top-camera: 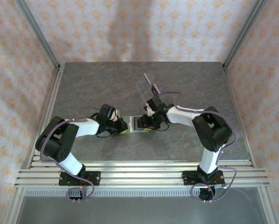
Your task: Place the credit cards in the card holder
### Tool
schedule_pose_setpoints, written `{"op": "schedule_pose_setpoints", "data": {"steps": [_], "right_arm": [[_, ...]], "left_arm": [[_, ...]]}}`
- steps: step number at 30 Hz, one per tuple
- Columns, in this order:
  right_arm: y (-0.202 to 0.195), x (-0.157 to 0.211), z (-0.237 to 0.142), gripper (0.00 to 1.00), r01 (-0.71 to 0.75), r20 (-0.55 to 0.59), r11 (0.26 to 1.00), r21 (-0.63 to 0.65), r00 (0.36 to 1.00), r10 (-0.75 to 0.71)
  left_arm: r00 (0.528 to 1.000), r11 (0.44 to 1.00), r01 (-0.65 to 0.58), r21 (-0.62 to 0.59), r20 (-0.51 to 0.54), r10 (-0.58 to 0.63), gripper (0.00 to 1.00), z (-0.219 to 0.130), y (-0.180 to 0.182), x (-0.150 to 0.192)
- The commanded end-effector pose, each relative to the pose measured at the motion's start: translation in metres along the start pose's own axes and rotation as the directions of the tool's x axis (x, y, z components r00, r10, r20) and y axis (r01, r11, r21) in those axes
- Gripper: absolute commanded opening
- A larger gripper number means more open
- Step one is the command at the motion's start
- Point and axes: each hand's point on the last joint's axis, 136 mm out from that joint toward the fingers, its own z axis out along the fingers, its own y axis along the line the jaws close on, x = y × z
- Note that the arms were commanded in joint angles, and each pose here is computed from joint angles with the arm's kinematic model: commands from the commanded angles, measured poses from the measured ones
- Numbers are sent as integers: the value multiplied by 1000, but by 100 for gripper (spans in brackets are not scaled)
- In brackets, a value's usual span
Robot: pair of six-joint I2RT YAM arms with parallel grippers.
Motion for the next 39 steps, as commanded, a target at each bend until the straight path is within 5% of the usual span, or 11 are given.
{"op": "schedule_pose_setpoints", "data": {"steps": [1,21,32,39], "right_arm": [[-10,5,1,47,-13,-6,1000,24,1000,13],[-10,5,-1,48,-26,-3,1000,-9,1000,26],[-4,5,-3,29,-11,-22,1000,-25,1000,10],[-5,6,-3,34,-8,-27,1000,-19,1000,8]], "left_arm": [[1000,1000,7,-23,-17,-8,10,6,7,3],[1000,998,16,-53,-12,-17,9,6,13,2],[1000,999,17,-51,-21,-18,9,7,13,4],[999,999,21,-45,-31,-22,9,9,13,5]]}}
